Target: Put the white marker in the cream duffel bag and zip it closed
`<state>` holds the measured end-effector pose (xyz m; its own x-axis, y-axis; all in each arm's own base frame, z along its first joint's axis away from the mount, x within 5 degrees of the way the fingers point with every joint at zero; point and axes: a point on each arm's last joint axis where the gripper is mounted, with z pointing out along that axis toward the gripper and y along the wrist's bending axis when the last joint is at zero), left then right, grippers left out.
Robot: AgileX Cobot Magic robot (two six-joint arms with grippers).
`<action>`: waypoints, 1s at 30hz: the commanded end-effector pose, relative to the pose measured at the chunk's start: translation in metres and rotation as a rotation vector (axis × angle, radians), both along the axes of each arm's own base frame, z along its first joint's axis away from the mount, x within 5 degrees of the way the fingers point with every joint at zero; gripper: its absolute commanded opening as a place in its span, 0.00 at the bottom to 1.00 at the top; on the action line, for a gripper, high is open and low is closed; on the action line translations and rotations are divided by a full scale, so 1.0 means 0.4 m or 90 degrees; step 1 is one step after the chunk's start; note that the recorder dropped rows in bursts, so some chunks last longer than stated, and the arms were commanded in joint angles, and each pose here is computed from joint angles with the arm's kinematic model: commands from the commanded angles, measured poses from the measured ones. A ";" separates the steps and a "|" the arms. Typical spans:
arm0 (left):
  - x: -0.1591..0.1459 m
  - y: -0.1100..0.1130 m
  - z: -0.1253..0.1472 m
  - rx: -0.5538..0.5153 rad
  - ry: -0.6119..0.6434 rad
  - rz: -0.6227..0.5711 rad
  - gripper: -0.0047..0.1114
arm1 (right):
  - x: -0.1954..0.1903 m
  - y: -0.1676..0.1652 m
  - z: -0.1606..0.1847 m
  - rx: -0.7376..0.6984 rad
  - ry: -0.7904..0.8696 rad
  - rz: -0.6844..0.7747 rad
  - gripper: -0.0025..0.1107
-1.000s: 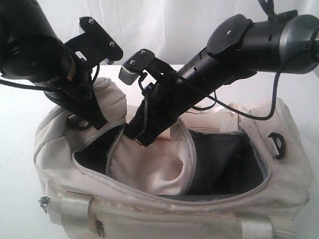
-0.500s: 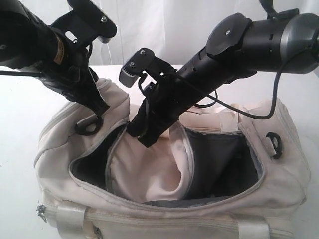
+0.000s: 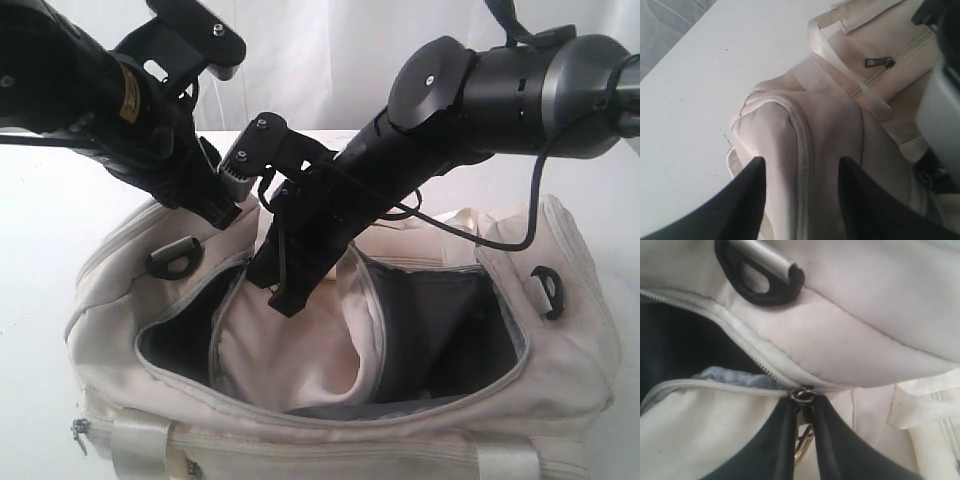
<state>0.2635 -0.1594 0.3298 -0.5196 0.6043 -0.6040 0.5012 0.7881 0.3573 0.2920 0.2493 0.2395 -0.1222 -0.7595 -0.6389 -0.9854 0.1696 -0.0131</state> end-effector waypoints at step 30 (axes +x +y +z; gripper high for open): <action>0.053 0.113 -0.014 0.017 0.034 0.128 0.11 | -0.021 -0.020 0.092 0.038 -0.045 -0.031 0.03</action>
